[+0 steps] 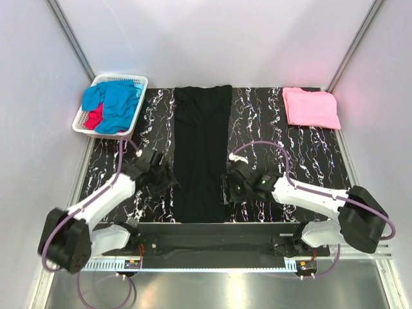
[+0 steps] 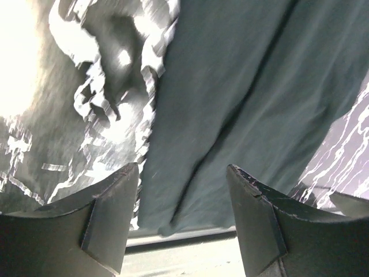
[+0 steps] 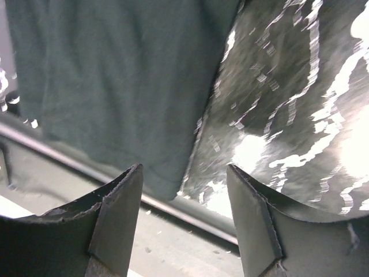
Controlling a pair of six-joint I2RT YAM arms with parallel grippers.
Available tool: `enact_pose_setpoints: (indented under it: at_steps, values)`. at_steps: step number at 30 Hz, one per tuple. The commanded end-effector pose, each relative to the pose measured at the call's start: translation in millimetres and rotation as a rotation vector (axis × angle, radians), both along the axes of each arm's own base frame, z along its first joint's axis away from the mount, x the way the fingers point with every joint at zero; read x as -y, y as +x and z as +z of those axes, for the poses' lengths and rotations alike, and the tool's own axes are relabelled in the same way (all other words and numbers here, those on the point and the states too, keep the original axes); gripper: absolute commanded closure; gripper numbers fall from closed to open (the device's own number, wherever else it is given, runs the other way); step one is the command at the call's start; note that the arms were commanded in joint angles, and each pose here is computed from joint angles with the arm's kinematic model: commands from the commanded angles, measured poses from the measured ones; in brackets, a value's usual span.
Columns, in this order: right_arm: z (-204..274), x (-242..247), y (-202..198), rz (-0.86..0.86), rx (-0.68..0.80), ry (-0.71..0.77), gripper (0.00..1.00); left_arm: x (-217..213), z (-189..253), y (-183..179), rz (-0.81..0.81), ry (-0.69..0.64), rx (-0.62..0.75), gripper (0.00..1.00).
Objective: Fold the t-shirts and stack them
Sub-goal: Fold the tshirt
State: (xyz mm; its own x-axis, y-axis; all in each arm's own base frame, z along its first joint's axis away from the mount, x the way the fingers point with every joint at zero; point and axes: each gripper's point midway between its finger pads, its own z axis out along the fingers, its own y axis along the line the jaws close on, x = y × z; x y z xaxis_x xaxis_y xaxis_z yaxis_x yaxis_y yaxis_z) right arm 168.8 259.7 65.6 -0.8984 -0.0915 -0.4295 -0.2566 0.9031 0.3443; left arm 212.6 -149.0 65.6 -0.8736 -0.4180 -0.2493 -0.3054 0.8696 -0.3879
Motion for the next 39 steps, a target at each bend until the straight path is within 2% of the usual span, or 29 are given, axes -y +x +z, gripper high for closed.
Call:
enact_pose_setpoints:
  at_steps: [1,5,14,17,23,32,39]
  values:
    - [9,-21,-16,0.001,-0.035,0.14,0.33,6,8,-8,0.057,-0.11,0.056,0.33]
    - [3,-30,-32,0.013,-0.078,0.184,0.33,5,-12,-33,0.081,-0.17,0.013,0.33]
    - [-7,-45,-45,0.035,-0.115,0.262,0.32,32,-27,-42,0.033,-0.325,-0.048,0.33]
    - [-13,-47,-49,0.036,-0.134,0.279,0.32,34,-39,-47,0.044,-0.339,-0.097,0.33]
    - [-27,-39,-52,0.003,-0.157,0.251,0.32,24,-53,-57,0.092,-0.281,-0.155,0.36]
    - [-38,-39,-56,0.001,-0.182,0.248,0.33,-23,-55,-75,0.221,-0.063,-0.171,0.39]
    - [-47,-41,-56,-0.007,-0.204,0.231,0.33,-29,-53,-85,0.238,-0.062,-0.171,0.4]
